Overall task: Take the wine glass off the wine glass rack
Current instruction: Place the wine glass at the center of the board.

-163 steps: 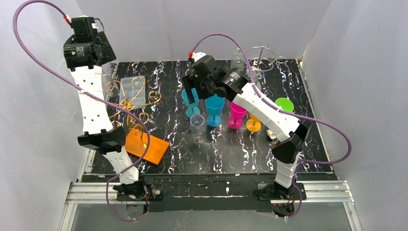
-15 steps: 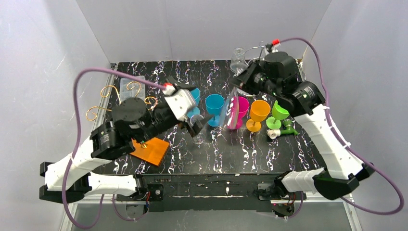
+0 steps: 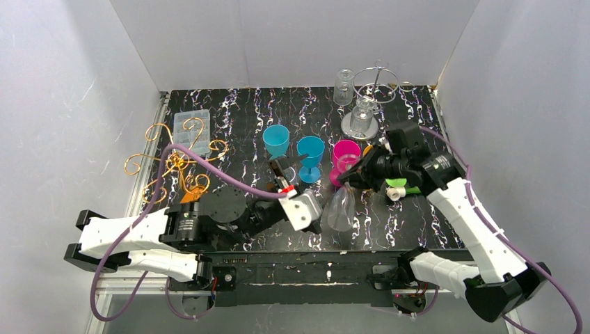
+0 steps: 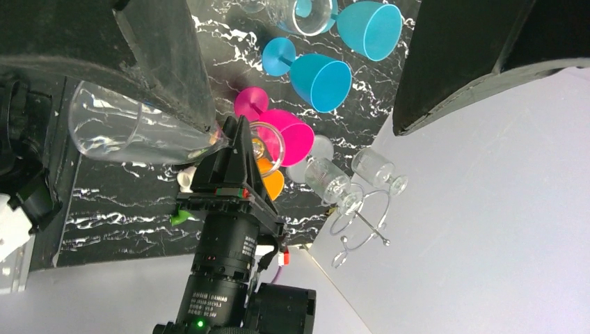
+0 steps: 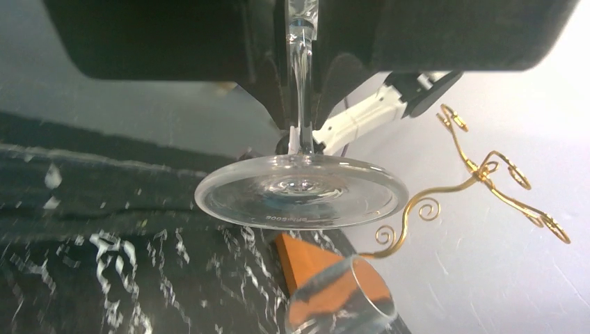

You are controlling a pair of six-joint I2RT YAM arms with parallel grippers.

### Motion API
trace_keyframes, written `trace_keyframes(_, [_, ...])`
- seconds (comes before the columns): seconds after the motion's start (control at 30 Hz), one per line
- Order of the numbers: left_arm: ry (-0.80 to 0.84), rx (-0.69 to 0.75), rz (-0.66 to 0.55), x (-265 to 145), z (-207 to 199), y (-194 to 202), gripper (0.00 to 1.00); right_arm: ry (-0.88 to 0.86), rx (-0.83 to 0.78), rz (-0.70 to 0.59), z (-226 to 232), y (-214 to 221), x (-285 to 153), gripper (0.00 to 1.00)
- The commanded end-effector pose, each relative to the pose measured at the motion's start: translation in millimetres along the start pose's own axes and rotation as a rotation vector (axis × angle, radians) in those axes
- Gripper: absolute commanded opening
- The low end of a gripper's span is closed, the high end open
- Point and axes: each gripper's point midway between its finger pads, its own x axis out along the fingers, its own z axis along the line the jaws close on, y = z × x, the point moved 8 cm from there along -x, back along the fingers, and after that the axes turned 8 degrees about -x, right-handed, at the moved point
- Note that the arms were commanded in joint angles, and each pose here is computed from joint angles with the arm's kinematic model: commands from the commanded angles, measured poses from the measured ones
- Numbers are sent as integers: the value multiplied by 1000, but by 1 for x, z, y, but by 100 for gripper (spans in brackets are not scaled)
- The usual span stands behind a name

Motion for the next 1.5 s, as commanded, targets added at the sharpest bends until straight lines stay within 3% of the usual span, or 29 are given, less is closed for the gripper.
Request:
trace_keyframes(0.0, [-60, -77, -57, -10, 4, 0, 96, -102, 130, 108, 8, 13, -11, 1])
trace_keyframes(0.27, [8, -276, -63, -27, -4, 9, 89, -102, 290, 101, -22, 16, 9, 1])
trace_keyframes(0.57, [-42, -522, 157, -33, -9, 11, 73, -112, 422, 65, -48, 9, 38, 1])
trace_keyframes(0.77, [-110, -551, 340, -19, -23, 17, 69, -146, 519, 66, -69, 7, 56, 1])
trace_keyframes(1.13, [-97, -708, 516, -3, -36, 54, 53, -169, 616, 77, -95, 5, 79, 1])
trace_keyframes(1.47, [-54, -811, 614, 12, -46, 70, 51, -182, 657, 82, -107, 4, 89, 1])
